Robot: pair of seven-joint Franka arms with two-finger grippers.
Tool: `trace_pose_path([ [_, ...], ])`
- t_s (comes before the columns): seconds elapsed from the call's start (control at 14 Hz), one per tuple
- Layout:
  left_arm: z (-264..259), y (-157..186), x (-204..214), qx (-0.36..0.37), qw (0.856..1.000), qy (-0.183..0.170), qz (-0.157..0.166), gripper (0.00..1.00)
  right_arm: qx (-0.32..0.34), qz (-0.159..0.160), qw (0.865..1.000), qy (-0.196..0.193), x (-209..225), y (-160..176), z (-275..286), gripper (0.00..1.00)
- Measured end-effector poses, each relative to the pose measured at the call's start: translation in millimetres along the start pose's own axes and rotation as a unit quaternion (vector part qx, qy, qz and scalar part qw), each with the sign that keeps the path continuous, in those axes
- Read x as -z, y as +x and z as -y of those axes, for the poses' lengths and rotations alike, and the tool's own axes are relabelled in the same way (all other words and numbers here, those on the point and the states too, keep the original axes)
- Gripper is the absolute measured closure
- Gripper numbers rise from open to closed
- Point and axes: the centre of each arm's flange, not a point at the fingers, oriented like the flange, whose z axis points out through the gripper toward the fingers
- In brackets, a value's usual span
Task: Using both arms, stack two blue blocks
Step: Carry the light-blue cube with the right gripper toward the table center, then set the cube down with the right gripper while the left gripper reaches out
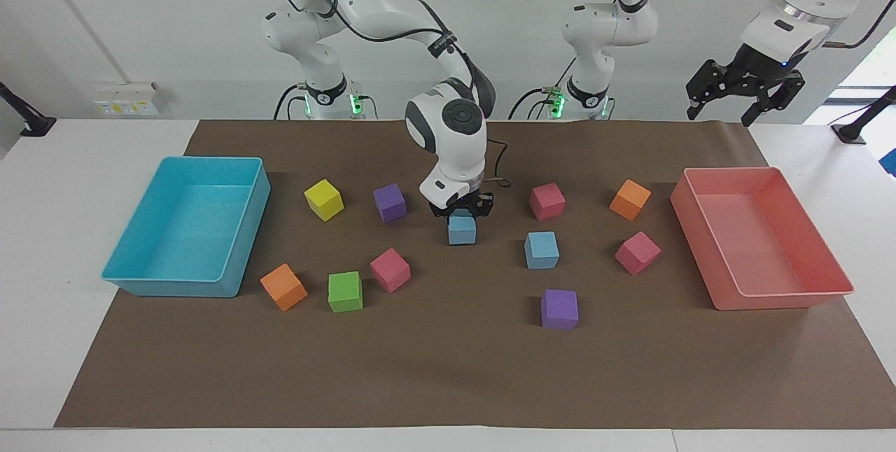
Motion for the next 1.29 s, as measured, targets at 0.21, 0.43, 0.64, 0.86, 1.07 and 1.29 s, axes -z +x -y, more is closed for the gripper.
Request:
trace_pose_path([
  [0.21,-29,16,-26,0.001,1.0,0.0,0.001,0.0,-0.005,-0.001,1.0,0.006,-5,0,-2,0.45],
  [0.43,-46,25,-52,0.001,1.0,-0.001,-0.004,0.0,-0.009,0.001,1.0,0.009,-7,0,-4,0.45],
  [0.64,-68,32,-79,0.015,1.0,-0.001,-0.016,0.0,-0.008,0.003,1.0,0.008,-11,-3,-3,0.45],
  [0.86,-83,36,-105,0.013,1.0,-0.003,-0.024,0.0,-0.008,0.003,1.0,0.008,-10,-3,-3,0.44],
  [1.07,-96,49,-135,0.014,1.0,-0.007,-0.026,0.0,-0.008,0.0,1.0,0.01,-6,-1,-2,0.17],
  [1.29,-100,59,-166,0.012,0.999,-0.004,-0.033,0.0,-0.009,-0.013,1.0,0.02,15,1,-2,0.0],
])
